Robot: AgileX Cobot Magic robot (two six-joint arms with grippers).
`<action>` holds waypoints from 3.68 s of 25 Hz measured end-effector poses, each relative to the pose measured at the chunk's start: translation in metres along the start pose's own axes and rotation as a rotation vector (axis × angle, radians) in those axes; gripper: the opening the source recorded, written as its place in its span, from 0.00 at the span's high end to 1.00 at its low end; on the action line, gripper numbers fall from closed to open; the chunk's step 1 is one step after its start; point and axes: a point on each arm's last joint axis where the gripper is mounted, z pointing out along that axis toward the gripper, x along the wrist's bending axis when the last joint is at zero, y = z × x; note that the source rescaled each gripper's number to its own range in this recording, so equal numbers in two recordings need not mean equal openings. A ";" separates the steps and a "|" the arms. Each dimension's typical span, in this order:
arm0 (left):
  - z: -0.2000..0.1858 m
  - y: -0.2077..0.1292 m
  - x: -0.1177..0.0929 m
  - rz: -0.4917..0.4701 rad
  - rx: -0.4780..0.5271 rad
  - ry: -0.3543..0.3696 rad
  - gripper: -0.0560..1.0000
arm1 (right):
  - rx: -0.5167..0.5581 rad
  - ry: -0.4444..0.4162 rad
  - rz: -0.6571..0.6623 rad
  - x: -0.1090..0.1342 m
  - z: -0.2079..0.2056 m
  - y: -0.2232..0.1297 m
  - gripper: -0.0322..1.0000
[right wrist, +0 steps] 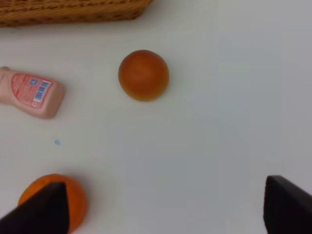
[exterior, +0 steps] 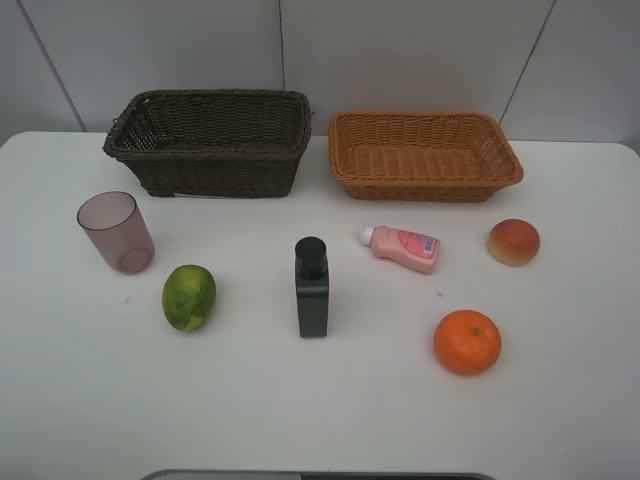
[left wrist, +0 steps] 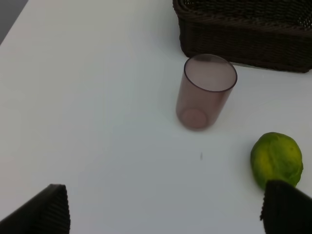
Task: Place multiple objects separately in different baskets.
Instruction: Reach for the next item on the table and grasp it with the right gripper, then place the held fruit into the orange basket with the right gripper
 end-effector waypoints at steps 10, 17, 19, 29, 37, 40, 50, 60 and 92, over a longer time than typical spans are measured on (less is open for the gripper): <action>0.000 0.000 0.000 0.000 0.000 0.000 0.00 | 0.323 0.093 -0.160 0.048 0.086 0.049 0.19; 0.000 0.000 0.000 0.000 0.000 0.000 0.00 | 0.404 0.146 -0.138 0.071 0.142 0.060 0.19; 0.000 0.000 0.000 0.000 0.000 0.000 0.00 | 0.422 0.153 -0.127 0.075 0.157 0.060 0.19; 0.000 0.000 0.000 0.000 0.000 0.000 0.00 | 0.437 0.088 -0.079 0.083 0.205 0.074 0.19; 0.000 0.000 0.000 0.000 0.000 0.000 0.00 | 0.446 0.034 -0.059 0.063 0.218 0.080 0.19; 0.000 0.000 0.000 0.000 0.000 0.000 0.00 | 0.433 0.011 -0.044 0.051 0.220 0.083 0.19; 0.000 0.000 0.000 0.000 0.000 0.000 0.00 | 0.419 -0.002 -0.011 0.038 0.255 0.078 0.11; 0.000 0.000 0.000 0.000 0.000 0.000 0.00 | 0.431 -0.010 -0.032 0.040 0.283 0.068 0.05; 0.000 0.000 0.000 0.000 0.000 0.000 0.00 | 0.457 -0.018 -0.056 0.047 0.304 0.057 0.57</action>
